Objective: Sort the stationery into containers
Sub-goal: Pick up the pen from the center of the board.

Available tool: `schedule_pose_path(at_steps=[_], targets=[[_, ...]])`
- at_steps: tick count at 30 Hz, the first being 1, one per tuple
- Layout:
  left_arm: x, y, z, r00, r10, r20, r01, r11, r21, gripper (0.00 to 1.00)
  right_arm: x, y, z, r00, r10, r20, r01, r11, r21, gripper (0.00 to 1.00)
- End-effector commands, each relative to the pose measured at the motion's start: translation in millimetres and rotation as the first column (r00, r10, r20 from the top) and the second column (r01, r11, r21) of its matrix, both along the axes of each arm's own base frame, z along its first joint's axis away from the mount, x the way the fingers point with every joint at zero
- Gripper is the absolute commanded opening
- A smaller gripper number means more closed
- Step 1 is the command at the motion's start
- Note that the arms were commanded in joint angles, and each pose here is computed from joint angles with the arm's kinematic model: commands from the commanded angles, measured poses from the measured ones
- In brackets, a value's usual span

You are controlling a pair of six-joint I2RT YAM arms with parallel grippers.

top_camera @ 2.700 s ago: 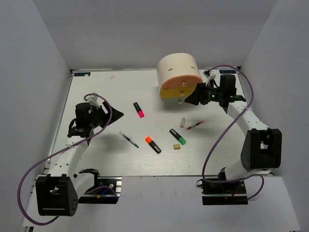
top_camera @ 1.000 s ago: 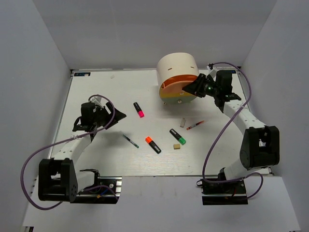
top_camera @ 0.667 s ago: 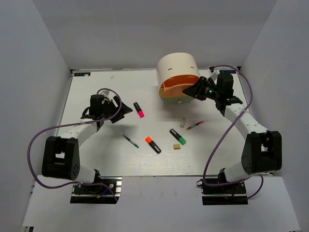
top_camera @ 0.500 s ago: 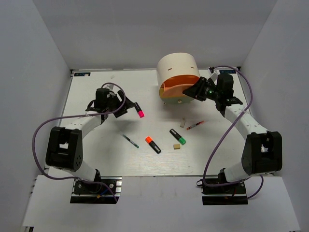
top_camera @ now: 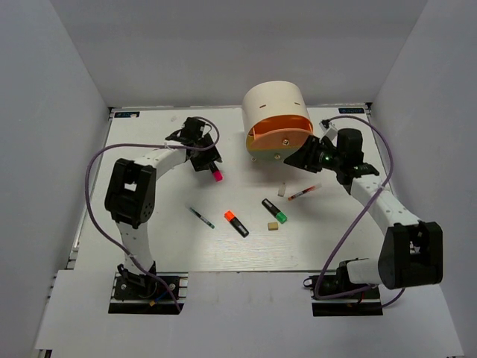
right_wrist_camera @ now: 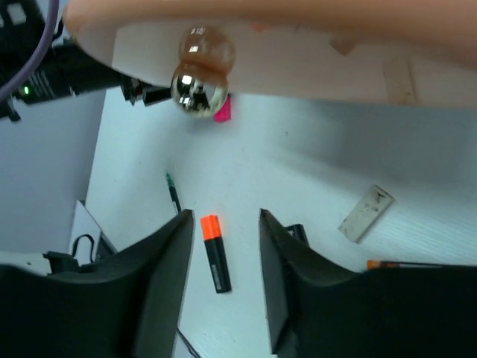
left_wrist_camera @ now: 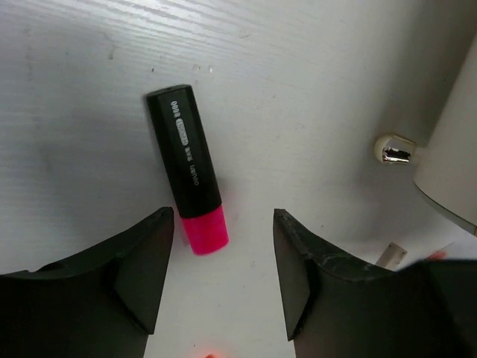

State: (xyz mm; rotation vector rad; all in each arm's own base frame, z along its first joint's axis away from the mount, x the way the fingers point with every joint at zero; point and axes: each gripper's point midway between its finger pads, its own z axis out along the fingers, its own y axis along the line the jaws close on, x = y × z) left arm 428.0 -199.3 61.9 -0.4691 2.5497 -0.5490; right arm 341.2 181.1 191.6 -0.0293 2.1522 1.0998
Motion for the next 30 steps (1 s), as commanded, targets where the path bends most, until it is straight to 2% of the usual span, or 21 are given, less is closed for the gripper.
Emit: schedule_pose_path(at_steps=[1, 6, 9, 21, 24, 29, 30], targets=[[3, 5, 10, 0.999, 0.02, -0.025, -0.017, 0.993, 0.115, 0.65, -13, -10, 4, 0.998, 0.013, 0.068, -0.009, 0.999, -0.05, 0.44], [9, -1, -14, 0.995, 0.017, -0.099, 0.004, 0.979, 0.203, 0.64, -22, -18, 0, 0.996, 0.005, 0.085, 0.001, 0.997, -0.071, 0.44], [10, 1, -13, 0.992, 0.008, -0.126, 0.024, 0.967, 0.255, 0.63, -23, -22, -3, 0.996, -0.01, 0.084, 0.016, 0.997, -0.07, 0.44], [0, 9, -32, 0.985, 0.014, -0.175, 0.039, 0.954, 0.297, 0.63, -24, -33, -4, 0.995, -0.042, 0.09, 0.048, 0.997, -0.06, 0.45], [-3, 8, -43, 0.98, 0.011, -0.201, 0.05, 0.954, 0.296, 0.57, -25, -35, -4, 0.995, -0.046, 0.091, 0.051, 0.997, -0.058, 0.46], [-11, 5, -47, 0.975, -0.001, -0.223, 0.069, 0.953, 0.295, 0.38, -26, -37, -2, 0.994, -0.048, 0.096, 0.054, 0.997, -0.055, 0.48], [-5, 1, -34, 0.983, -0.017, -0.183, 0.068, 0.959, 0.275, 0.36, -27, -37, 0, 0.993, -0.039, 0.115, 0.046, 0.997, -0.065, 0.49]])
